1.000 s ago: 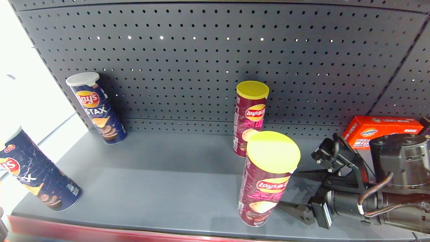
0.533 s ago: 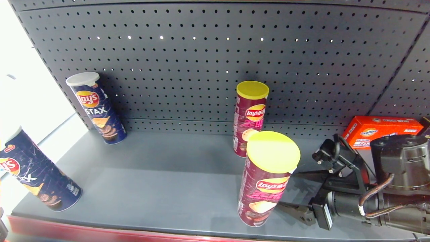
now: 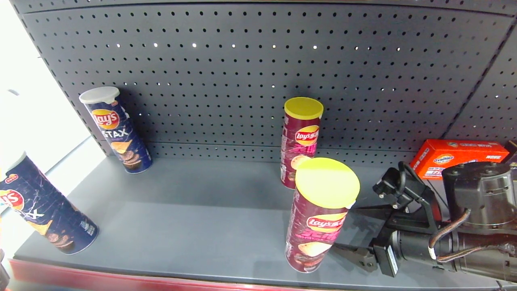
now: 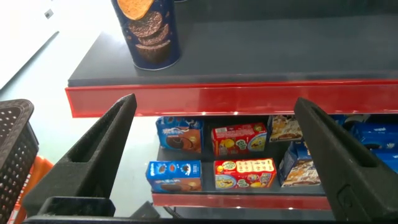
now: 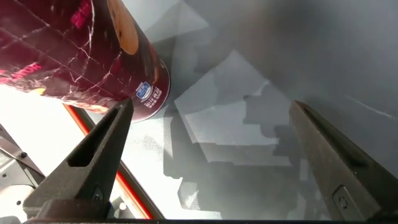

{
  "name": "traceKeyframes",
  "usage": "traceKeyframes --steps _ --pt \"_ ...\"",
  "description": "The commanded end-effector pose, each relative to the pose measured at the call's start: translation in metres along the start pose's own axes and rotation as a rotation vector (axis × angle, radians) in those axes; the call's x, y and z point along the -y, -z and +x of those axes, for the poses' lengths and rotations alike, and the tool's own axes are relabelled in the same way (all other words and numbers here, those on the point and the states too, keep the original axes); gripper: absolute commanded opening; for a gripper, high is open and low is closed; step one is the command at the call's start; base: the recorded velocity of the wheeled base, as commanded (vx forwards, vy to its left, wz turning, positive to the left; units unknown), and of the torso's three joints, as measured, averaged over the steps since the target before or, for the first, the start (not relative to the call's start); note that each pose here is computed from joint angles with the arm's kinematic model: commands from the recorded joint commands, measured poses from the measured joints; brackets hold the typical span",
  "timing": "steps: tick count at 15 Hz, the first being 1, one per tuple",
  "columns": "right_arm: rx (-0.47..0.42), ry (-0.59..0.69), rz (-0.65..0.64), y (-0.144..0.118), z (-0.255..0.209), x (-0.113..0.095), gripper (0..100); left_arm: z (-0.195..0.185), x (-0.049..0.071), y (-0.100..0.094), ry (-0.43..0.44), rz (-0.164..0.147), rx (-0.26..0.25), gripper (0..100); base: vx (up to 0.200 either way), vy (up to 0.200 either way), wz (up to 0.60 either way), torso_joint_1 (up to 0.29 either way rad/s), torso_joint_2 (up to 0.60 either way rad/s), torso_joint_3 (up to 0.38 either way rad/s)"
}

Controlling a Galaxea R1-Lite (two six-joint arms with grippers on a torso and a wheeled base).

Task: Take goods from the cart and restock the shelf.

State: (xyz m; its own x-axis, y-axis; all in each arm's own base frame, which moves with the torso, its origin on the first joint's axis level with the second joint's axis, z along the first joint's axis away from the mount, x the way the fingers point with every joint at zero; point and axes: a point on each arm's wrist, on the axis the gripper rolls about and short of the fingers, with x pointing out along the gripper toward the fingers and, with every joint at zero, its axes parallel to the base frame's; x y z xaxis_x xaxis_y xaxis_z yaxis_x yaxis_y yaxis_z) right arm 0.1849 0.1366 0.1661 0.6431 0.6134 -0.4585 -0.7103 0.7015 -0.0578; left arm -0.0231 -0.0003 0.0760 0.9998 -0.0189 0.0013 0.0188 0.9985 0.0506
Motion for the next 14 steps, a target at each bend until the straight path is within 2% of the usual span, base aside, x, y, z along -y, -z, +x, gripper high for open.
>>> traceKeyframes --steps 1,7,11,14 --pt "-0.001 -0.006 -0.003 0.000 0.004 -0.001 100 0.000 0.000 0.000 0.000 0.000 -0.001 100 0.000 0.000 0.00 0.000 0.00 0.000" --pt "-0.002 -0.019 -0.008 0.001 0.006 -0.004 100 0.000 0.000 0.000 0.000 0.000 -0.001 100 0.000 0.000 0.00 0.000 0.00 0.000" --pt "-0.019 -0.017 -0.004 0.011 -0.003 -0.005 100 0.000 0.000 0.000 0.000 0.000 -0.001 100 0.000 0.000 0.00 0.000 0.00 0.000" --pt "-0.002 -0.017 -0.008 0.004 0.000 -0.005 100 0.000 0.000 0.000 0.001 0.000 -0.001 100 0.000 0.000 0.00 0.000 0.00 0.000"
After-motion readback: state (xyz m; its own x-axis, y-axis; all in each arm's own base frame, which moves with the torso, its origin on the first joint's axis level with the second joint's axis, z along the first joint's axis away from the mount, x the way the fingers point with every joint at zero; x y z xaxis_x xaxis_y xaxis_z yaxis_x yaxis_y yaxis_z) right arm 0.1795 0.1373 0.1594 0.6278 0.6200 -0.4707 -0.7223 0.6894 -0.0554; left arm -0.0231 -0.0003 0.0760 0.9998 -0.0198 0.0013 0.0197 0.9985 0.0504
